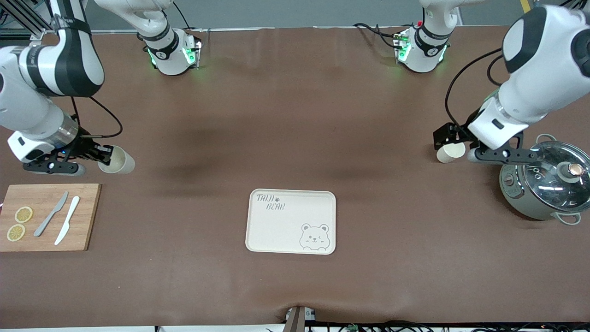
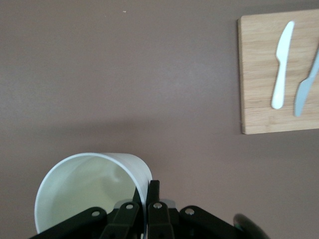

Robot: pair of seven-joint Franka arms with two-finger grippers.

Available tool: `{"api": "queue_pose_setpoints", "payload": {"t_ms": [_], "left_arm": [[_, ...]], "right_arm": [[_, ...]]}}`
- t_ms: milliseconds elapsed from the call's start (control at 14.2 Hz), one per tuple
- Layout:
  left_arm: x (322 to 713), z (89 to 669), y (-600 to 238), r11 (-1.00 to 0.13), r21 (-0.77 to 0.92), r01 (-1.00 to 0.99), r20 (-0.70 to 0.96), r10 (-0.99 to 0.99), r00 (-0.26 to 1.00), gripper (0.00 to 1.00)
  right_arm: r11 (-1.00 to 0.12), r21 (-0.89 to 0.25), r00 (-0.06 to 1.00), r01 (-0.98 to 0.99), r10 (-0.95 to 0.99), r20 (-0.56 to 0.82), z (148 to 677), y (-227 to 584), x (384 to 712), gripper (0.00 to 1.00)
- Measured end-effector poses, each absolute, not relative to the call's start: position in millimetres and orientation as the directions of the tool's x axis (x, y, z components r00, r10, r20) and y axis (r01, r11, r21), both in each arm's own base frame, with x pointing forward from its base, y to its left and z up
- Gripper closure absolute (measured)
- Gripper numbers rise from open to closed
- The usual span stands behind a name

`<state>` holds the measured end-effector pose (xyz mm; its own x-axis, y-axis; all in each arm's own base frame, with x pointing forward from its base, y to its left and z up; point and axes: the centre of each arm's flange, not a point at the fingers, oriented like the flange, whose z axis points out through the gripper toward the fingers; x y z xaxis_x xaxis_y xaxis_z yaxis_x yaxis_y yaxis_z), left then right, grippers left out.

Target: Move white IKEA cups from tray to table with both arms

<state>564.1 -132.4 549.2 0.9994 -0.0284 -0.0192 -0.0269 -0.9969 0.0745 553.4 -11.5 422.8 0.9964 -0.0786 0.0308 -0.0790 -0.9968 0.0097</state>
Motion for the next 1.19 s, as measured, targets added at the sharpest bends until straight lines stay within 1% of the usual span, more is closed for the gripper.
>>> {"api": "queue_pose_setpoints", "payload": {"t_ms": [211,421,561,772,982,1193], "left_arm": [[553,589,-148,-0.997,0.068,-0.02,-0.031,-0.022,0.999,0.0],[551,608,-142,-0.998,0.064,-0.011,-0.022,-0.012,1.0,0.0],[551,611,-132,-0.999,0.052,-0.013,-0.027,-0.014,1.0,0.0],[550,616,-110,-0.999,0.005,-0.049,-0.025,-0.049,0.998,0.0],[548,627,-71,-0.998,-0.007,-0.058,-0.015,-0.058,0.998,0.0],[550,623,-48,-0.998,-0.035,-0.06,-0.027,-0.059,0.998,0.0]], "right_arm": [[-0.994,-0.029,0.992,-0.102,-0.104,0.071,393,-10,545,0.96],[-0.994,-0.035,0.986,-0.104,-0.108,0.126,360,-8,537,0.96],[-0.994,-0.034,0.984,-0.105,-0.109,0.139,334,-8,534,0.96],[-0.994,-0.035,0.981,-0.105,-0.109,0.161,303,-8,541,0.96],[-0.994,-0.036,0.978,-0.103,-0.108,0.178,279,-7,545,0.96],[-0.994,-0.036,0.975,-0.104,-0.109,0.196,261,-7,548,0.96]]}}
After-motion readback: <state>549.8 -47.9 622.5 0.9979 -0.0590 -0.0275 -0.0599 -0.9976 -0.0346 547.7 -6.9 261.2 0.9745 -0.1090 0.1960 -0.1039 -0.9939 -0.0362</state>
